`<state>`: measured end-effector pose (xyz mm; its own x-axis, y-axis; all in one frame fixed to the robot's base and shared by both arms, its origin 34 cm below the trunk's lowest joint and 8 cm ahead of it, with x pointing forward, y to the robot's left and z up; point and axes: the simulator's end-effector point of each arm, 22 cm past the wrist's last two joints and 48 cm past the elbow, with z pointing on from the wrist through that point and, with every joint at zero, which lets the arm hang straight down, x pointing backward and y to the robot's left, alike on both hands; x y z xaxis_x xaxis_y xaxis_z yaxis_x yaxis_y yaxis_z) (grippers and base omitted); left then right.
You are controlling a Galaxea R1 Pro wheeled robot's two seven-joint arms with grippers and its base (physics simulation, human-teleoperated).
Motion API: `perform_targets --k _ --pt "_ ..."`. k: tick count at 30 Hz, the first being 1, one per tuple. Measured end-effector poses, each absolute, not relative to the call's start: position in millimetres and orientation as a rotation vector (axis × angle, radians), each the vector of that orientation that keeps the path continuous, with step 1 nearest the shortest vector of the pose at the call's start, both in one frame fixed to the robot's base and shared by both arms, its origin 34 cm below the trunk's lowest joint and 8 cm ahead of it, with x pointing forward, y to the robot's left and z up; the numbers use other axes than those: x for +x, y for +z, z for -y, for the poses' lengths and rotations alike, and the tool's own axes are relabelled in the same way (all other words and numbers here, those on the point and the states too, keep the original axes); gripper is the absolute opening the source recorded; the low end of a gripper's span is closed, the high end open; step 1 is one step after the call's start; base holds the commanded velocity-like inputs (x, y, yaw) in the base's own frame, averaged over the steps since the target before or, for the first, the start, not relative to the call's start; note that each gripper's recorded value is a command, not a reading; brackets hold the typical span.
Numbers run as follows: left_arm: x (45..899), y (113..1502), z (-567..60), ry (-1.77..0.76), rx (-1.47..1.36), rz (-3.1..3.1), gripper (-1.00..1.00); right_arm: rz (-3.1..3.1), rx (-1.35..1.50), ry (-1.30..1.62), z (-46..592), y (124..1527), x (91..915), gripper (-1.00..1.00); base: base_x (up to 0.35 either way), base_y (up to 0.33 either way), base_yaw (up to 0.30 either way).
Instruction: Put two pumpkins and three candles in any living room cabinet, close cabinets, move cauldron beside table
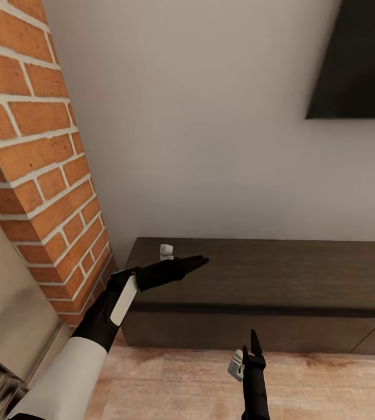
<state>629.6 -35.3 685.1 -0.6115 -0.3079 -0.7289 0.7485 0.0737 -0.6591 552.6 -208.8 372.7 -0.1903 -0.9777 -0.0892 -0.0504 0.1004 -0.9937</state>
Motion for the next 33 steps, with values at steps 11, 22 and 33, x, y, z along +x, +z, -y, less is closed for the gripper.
perform_targets --k 11,22,33 --pt "629.6 685.1 35.3 -1.658 0.455 -1.547 1.0 -1.403 -1.05 -1.261 213.0 401.3 604.3 1.0 0.073 0.0 0.0" --pt "629.4 685.2 35.5 -1.659 0.456 -1.546 1.0 -1.423 -1.061 -1.235 207.5 400.5 612.6 1.0 0.001 0.0 0.0" --pt "629.8 682.1 31.6 -1.661 0.442 -1.545 1.0 -1.413 -1.054 -1.244 209.4 405.3 617.3 1.0 0.0 0.0 0.0"
